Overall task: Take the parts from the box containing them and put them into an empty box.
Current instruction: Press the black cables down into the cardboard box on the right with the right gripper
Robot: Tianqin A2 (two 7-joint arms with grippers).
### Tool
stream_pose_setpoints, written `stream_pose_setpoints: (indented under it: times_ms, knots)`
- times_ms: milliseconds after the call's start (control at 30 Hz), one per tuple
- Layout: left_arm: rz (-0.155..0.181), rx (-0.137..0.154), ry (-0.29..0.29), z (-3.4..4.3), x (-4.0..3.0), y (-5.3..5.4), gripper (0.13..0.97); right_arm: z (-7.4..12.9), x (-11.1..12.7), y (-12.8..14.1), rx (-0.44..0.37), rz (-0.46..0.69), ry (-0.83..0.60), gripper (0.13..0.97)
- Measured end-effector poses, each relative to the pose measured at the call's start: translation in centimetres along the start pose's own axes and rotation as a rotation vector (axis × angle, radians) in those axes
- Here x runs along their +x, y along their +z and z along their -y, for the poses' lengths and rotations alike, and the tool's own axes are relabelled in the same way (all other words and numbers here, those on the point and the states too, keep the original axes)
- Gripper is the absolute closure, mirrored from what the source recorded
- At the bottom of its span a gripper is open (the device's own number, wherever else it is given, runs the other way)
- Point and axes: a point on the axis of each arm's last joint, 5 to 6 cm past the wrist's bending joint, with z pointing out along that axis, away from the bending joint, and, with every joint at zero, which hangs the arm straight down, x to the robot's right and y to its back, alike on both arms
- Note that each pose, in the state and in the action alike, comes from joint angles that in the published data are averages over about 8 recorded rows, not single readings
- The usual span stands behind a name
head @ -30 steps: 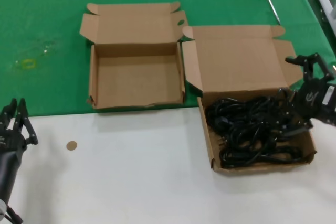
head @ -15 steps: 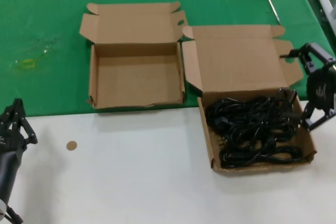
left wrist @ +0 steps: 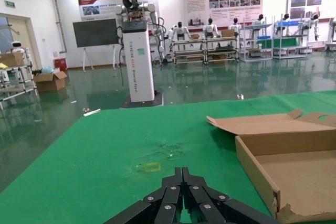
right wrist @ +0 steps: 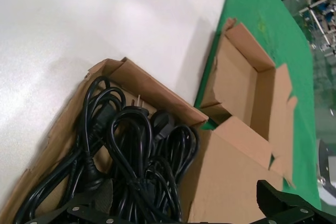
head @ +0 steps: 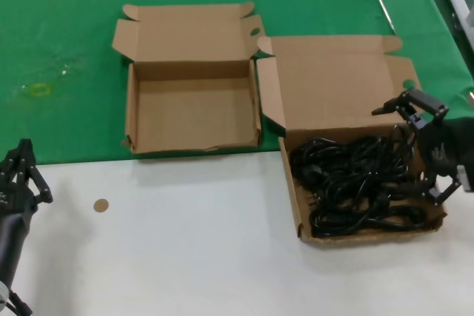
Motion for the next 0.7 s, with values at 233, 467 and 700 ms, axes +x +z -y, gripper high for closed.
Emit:
stream_pose_setpoints:
  times_ms: [233,467,700]
  knots:
    - [0.0,0.0,0.0,0.0,0.0,0.0,0.945,0.0,-0.2,1.2,0.005,0.021,-0.041,0.13]
    - [0.0,0.0,0.0,0.0,0.0,0.0,0.945,-0.6,-0.7,2.1,-0.009,0.037,-0.058,0.133]
    - [0.0,0.0,0.0,0.0,0.0,0.0,0.945,-1.1,-1.2,2.7,-0.024,0.041,-0.085,0.166]
